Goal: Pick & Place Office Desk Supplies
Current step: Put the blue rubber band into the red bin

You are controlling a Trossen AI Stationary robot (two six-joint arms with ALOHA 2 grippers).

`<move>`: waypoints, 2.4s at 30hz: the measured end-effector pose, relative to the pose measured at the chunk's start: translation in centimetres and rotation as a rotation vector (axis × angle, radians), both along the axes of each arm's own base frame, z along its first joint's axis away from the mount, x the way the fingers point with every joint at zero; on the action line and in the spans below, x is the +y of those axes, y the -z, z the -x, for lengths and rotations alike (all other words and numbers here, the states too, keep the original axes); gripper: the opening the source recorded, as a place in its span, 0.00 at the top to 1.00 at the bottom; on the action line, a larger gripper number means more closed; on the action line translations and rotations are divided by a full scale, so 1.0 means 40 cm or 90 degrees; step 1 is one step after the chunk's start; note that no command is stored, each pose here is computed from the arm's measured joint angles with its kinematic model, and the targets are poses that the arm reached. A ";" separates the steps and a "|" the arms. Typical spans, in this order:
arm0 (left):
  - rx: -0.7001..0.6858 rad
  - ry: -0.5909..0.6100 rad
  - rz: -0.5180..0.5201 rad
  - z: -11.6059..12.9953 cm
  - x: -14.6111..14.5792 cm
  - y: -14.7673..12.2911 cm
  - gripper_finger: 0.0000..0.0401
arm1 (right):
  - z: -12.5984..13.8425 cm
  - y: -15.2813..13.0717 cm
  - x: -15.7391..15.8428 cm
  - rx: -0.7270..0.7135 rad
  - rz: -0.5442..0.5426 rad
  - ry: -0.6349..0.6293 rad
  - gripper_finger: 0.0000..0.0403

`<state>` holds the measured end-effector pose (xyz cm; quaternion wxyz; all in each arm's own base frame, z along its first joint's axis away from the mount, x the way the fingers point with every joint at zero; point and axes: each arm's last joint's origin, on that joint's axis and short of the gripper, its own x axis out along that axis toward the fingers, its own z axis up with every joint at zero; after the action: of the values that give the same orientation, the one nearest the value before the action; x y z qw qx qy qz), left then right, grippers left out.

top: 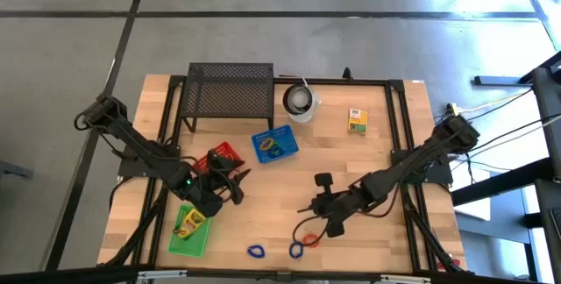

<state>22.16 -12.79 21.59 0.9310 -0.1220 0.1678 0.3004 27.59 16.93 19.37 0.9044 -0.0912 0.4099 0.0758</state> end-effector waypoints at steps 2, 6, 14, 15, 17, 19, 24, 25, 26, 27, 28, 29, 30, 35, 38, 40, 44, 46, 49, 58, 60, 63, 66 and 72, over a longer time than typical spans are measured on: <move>0.001 0.020 -0.022 -0.014 -0.010 0.002 0.64 | -0.001 -0.031 -0.005 -0.047 -0.008 0.016 0.98; -0.002 0.062 -0.068 -0.046 -0.033 0.012 0.62 | -0.003 -0.089 -0.011 -0.133 -0.044 0.032 0.98; -0.043 0.197 -0.124 -0.121 -0.092 0.042 0.51 | -0.025 -0.148 0.002 -0.275 -0.052 -0.024 0.98; -0.057 0.202 -0.131 -0.130 -0.098 0.046 0.50 | -0.026 -0.152 0.003 -0.287 -0.048 -0.030 0.98; -0.078 0.212 -0.153 -0.144 -0.107 0.051 0.47 | -0.030 -0.161 0.003 -0.310 -0.040 -0.041 0.98; -0.106 0.220 -0.168 -0.159 -0.114 0.056 0.46 | -0.034 -0.171 0.005 -0.337 -0.036 -0.050 0.98; -0.180 0.249 -0.197 -0.192 -0.114 0.065 0.44 | -0.043 -0.180 0.011 -0.381 -0.015 -0.074 0.98; -0.199 0.265 -0.198 -0.198 -0.114 0.066 0.44 | -0.046 -0.178 0.013 -0.387 -0.009 -0.079 0.98; -0.218 0.285 -0.197 -0.203 -0.112 0.065 0.45 | -0.050 -0.174 0.015 -0.391 -0.003 -0.083 0.98; -0.238 0.310 -0.193 -0.207 -0.112 0.063 0.45 | -0.053 -0.170 0.016 -0.392 0.005 -0.087 0.98; -0.256 0.338 -0.188 -0.211 -0.112 0.061 0.45 | -0.056 -0.165 0.018 -0.393 0.010 -0.090 0.98; -0.267 0.361 -0.185 -0.214 -0.111 0.061 0.45 | -0.059 -0.162 0.020 -0.397 0.015 -0.093 0.98; -0.274 0.379 -0.183 -0.217 -0.111 0.061 0.44 | -0.063 -0.160 0.021 -0.403 0.019 -0.096 0.98; -0.300 0.415 -0.163 -0.233 -0.112 0.052 0.45 | -0.083 -0.154 0.031 -0.452 0.044 -0.112 0.98; -0.301 0.413 -0.167 -0.245 -0.113 0.048 0.45 | -0.091 -0.149 0.033 -0.467 0.040 -0.130 0.98; -0.308 0.411 -0.168 -0.251 -0.117 0.040 0.44 | -0.094 -0.148 0.031 -0.467 0.034 -0.137 0.98; -0.312 0.402 -0.160 -0.255 -0.118 0.037 0.46 | -0.095 -0.149 0.030 -0.467 0.033 -0.134 0.98; -0.313 0.401 -0.158 -0.253 -0.120 0.037 0.50 | -0.095 -0.149 0.030 -0.467 0.033 -0.134 0.98; -0.315 0.403 -0.149 -0.251 -0.124 0.037 0.60 | -0.095 -0.148 0.030 -0.467 0.033 -0.134 0.98; -0.302 0.402 -0.138 -0.254 -0.122 0.043 0.98 | -0.095 -0.148 0.029 -0.463 0.004 -0.118 0.97; -0.301 0.397 -0.123 -0.256 -0.118 0.045 0.99 | -0.097 -0.148 0.026 -0.458 -0.019 -0.103 0.95; -0.302 0.384 -0.096 -0.261 -0.109 0.048 0.99 | -0.098 -0.147 0.023 -0.453 -0.038 -0.089 0.87; -0.293 0.375 -0.076 -0.265 -0.102 0.054 0.99 | -0.097 -0.142 0.022 -0.441 -0.035 -0.080 0.77; -0.246 0.319 -0.084 -0.262 -0.093 0.058 0.99 | -0.051 -0.166 0.000 -0.362 -0.006 -0.014 0.54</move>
<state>32.64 -16.51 19.27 0.9965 -0.0707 -0.0073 0.0430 29.61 16.92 25.99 0.9827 -0.1088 0.1380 0.0590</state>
